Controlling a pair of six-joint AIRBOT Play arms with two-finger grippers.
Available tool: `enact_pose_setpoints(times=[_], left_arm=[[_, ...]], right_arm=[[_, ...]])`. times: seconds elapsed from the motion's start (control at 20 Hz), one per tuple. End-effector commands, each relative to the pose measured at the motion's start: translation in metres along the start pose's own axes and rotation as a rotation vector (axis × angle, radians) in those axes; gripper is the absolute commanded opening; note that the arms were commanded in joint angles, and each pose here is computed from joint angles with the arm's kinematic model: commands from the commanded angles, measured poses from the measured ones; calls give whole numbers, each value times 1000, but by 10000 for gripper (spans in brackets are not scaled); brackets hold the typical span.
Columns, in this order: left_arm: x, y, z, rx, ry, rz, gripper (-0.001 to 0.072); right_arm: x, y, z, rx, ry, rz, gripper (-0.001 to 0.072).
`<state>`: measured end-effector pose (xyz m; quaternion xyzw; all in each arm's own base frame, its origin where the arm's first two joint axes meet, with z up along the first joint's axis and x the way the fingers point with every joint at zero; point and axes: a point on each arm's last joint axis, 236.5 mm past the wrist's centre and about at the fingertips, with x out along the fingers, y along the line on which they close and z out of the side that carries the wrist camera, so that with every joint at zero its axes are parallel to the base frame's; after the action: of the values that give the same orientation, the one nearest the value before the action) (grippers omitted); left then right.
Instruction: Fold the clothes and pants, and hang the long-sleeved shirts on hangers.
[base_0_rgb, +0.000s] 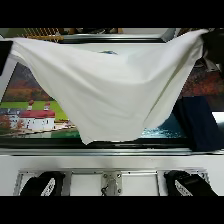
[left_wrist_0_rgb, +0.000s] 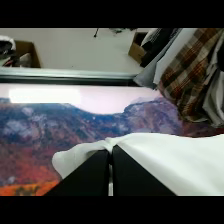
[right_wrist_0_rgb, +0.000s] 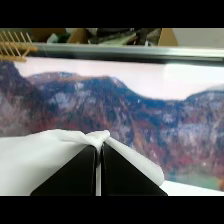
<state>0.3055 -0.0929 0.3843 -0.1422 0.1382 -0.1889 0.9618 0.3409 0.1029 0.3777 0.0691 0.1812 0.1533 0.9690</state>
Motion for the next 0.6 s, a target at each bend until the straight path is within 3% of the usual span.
enact_pose_setpoints(times=[0.0, 0.2, 0.25, 0.3, 0.35, 0.55], left_arm=[[50, 54, -65, -110, 237, 78, 4], [110, 105, -189, -252, 582, 122, 5], [123, 117, -215, -285, 632, 139, 5], [133, 129, -236, -314, 665, 157, 5], [143, 139, -252, -336, 688, 174, 5], [163, 171, -288, -401, 777, 216, 5]], right_arm=[[55, -10, -68, 58, 288, -15, 10], [178, -41, -127, 67, 428, -50, 18], [205, -47, -134, 75, 415, -57, 82], [226, -53, -139, 81, 405, -61, 300], [239, -55, -140, 85, 395, -62, 431], [223, -71, -130, 95, 390, -92, 439]])
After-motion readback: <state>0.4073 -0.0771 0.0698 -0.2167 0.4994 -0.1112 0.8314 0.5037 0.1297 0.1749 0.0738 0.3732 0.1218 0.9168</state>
